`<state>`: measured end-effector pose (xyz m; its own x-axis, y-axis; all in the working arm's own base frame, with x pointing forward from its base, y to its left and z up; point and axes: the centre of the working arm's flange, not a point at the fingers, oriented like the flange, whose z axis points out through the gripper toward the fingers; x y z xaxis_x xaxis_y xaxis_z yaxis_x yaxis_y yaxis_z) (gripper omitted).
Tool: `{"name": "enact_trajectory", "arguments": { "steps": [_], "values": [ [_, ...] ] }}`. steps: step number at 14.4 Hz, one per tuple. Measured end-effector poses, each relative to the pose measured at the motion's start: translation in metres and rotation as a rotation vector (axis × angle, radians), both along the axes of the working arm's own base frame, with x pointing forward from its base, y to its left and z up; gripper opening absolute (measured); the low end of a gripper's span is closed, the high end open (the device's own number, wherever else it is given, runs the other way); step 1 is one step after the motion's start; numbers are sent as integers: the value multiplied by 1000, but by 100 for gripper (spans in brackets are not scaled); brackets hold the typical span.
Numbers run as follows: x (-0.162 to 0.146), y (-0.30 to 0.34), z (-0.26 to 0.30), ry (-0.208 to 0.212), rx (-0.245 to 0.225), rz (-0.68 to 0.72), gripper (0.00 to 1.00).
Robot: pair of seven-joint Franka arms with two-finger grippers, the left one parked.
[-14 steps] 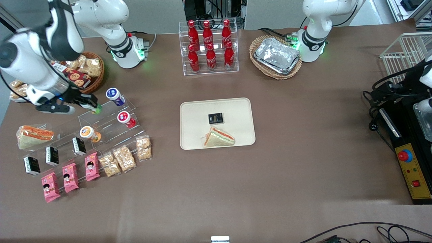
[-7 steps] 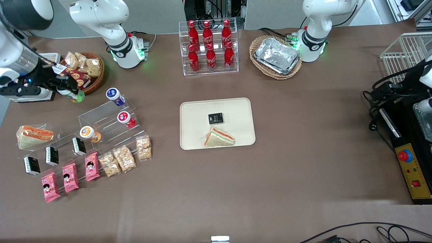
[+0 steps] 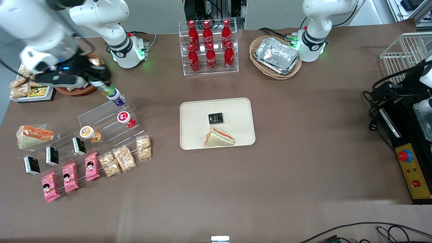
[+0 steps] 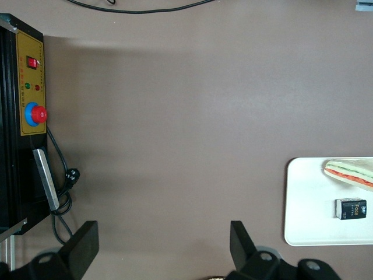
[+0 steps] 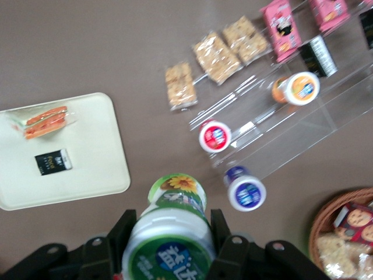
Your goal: Place green gum on tray
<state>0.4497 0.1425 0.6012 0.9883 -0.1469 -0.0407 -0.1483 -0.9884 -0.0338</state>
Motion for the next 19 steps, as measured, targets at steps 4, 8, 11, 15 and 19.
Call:
{"name": "enact_trajectory", "arguments": {
  "steps": [4, 8, 11, 15, 19],
  "values": [
    [-11, 97, -33, 32, -6, -51, 58],
    [-7, 171, -99, 57, 8, -74, 58],
    [-10, 207, -166, 63, 37, -97, 58],
    [-25, 227, -252, 74, 60, -84, 58],
    [-23, 229, -324, 82, 50, -59, 58]
  ]
}}
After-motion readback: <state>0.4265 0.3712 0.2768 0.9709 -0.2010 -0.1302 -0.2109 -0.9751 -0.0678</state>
